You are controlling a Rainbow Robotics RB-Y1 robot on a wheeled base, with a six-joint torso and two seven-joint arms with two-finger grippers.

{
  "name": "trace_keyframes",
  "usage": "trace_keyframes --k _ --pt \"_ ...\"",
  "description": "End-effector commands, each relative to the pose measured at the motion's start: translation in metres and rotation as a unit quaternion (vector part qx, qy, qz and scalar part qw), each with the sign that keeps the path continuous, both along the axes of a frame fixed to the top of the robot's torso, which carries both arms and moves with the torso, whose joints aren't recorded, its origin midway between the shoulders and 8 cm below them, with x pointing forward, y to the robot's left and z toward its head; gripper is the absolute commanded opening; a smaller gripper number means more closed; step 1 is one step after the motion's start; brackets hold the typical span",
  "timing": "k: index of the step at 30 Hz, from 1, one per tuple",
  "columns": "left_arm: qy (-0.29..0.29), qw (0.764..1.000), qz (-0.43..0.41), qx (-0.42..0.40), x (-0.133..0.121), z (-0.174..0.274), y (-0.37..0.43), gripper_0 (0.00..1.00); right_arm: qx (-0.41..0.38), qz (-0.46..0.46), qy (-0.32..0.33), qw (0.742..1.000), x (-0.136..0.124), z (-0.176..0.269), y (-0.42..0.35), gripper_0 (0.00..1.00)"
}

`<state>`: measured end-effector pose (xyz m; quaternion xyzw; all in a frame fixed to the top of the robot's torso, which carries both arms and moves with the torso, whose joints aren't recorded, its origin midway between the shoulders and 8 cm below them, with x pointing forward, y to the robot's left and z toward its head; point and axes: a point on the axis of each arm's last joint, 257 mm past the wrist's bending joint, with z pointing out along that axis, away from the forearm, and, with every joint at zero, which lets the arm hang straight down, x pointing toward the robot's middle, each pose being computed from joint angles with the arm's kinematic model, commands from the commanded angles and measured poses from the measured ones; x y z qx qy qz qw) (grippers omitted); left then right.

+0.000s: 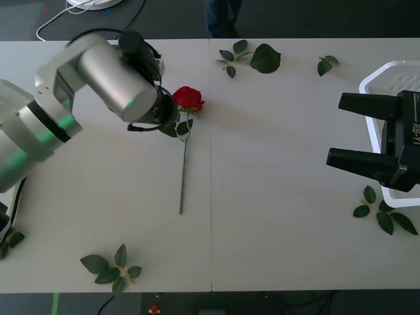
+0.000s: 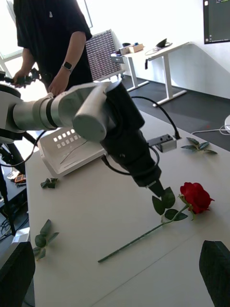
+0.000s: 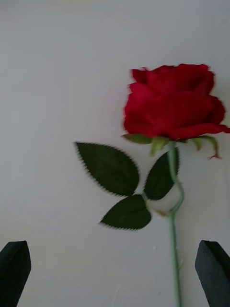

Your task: Place the red flowers into the right box and the blue flowers into the left box. If a person shows an open palm, hand one flower to the person first, then continue sorting.

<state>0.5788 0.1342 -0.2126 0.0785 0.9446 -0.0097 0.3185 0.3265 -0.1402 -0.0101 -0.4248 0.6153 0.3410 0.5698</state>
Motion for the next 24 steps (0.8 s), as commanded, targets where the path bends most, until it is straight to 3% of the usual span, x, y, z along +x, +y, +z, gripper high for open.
trace_keyframes --k 1,16,24 --pt "-0.008 1.0 -0.018 -0.012 -0.002 -0.015 -0.023 1.0 -0.026 0.009 -0.018 0.999 -0.006 0.0 -0.001 1.0" --pt "0.015 0.999 -0.037 -0.012 -0.025 -0.061 -0.037 1.0 -0.026 0.009 -0.018 0.999 -0.006 0.0 -0.001 1.0" --pt "0.026 0.999 -0.03 -0.032 -0.024 -0.093 -0.048 1.0 -0.026 0.009 -0.018 0.999 -0.006 0.0 -0.001 1.0"
